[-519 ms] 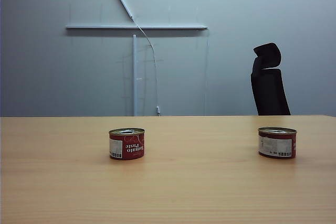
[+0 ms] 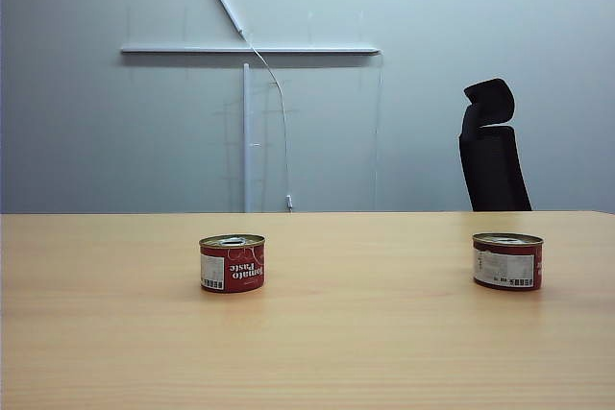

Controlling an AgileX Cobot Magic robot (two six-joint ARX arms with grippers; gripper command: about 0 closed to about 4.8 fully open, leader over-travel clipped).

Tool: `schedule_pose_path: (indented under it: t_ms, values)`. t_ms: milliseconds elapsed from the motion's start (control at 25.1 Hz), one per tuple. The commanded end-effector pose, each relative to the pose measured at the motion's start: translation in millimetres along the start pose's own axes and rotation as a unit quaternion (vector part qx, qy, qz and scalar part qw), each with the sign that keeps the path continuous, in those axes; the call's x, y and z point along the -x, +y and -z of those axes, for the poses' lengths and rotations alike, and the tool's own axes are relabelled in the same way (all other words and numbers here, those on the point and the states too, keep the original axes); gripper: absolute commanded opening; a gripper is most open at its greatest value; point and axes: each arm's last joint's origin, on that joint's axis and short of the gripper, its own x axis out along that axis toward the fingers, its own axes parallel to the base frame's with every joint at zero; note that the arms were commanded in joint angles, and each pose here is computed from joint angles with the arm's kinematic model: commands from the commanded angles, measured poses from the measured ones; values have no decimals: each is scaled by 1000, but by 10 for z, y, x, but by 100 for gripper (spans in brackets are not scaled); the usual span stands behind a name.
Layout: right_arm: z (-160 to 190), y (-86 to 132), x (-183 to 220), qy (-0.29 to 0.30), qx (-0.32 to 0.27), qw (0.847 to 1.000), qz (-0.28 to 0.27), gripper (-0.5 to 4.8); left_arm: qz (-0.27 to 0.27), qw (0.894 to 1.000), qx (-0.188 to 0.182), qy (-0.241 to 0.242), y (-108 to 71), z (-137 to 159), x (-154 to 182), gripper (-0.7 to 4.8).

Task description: Stack a can of tomatoes on the right onto the can of tomatoes on the left.

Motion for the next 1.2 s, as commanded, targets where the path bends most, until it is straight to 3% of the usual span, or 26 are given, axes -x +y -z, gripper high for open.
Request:
schedule_pose_path:
  t_ms: [40, 160, 279, 439, 559, 718, 838, 918, 1038, 1197]
  values:
    - [15, 8, -1, 5, -71, 997, -15, 0, 8, 1000, -1, -3, -19, -15, 1, -4]
    - [70, 2, 3, 37, -100, 994, -9, 1, 40, 999, -3, -4, -81, -16, 2, -4]
    - [153, 18, 14, 87, -113, 989, -38, 25, 120, 993, -8, -4, -236, -15, 21, -4]
    - [201, 40, 20, 121, -120, 982, -78, 26, 234, 972, -16, -4, -450, -10, 91, -4]
    - [230, 46, 6, 142, -124, 978, -90, 26, 309, 951, -23, 3, -586, 5, 158, -4]
    - [328, 107, -31, 208, -130, 962, -119, 26, 367, 930, -30, 11, -689, 24, 222, -4]
    - [384, 237, -58, 261, -76, 951, -145, 29, 370, 927, -40, 40, -717, 71, 202, -4]
    - [348, 294, -83, 257, -48, 955, -138, 101, 369, 927, -45, 55, -727, 98, 188, -4]
    - [281, 386, -147, 210, 0, 973, -98, 475, 368, 924, -55, 84, -744, 148, 164, -4]
    - [278, 438, -225, 194, 27, 975, -105, 479, 368, 924, -57, 90, -747, 158, 159, -4]
